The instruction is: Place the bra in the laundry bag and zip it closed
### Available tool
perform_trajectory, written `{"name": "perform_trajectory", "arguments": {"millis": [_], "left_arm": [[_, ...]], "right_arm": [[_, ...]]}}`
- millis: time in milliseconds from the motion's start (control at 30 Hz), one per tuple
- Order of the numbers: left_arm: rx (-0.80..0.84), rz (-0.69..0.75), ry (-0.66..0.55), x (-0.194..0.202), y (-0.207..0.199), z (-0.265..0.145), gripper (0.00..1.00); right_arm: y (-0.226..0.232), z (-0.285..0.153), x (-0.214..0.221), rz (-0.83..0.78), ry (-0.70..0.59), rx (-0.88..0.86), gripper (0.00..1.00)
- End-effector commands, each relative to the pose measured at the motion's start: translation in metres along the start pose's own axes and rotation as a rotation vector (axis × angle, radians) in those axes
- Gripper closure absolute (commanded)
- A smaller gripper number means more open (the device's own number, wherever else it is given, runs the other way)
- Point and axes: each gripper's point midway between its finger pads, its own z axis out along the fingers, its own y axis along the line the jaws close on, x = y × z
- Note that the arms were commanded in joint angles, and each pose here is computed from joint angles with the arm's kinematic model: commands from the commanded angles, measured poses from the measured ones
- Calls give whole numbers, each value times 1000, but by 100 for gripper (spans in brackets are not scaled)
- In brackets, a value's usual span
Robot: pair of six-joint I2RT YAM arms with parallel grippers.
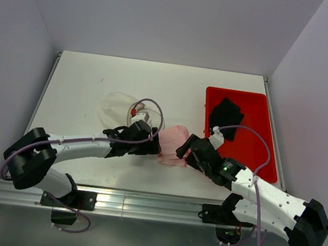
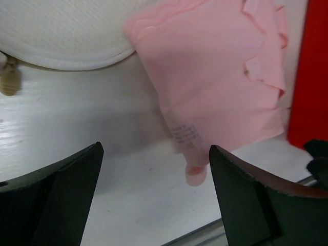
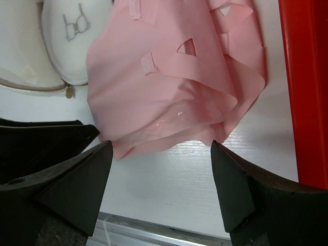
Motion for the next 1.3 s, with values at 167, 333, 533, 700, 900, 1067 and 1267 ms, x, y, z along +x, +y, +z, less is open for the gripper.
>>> {"name": "perform_trajectory", "arguments": {"millis": [167,333,533,700,900,1067,1267], "left_arm": [[243,-255,-120,-27,-49,-10,8],[219,-358,-108,-17,-42,2,9],[236,-467,-149,-15,-38,4,10],[217,-501,-173,-19,-38,9,12],[220,-548,-182,-20,-46,20,18],[214,-572,-162,-13,-49,34,23],[249,-576,-177,-17,-56,38,29]], "right_arm": [[-2,-4,-9,26,-43,-7,16],[-3,-6,-11,32,-50,-8,16],[-4,-10,-15,36,-60,-11,16],[-6,-9,-12,35,-52,-9,16],[-5,-10,-14,38,-57,-13,16],[-6,-9,-14,41,-58,-14,16],[-8,-8,-11,36,-53,-9,16]]}}
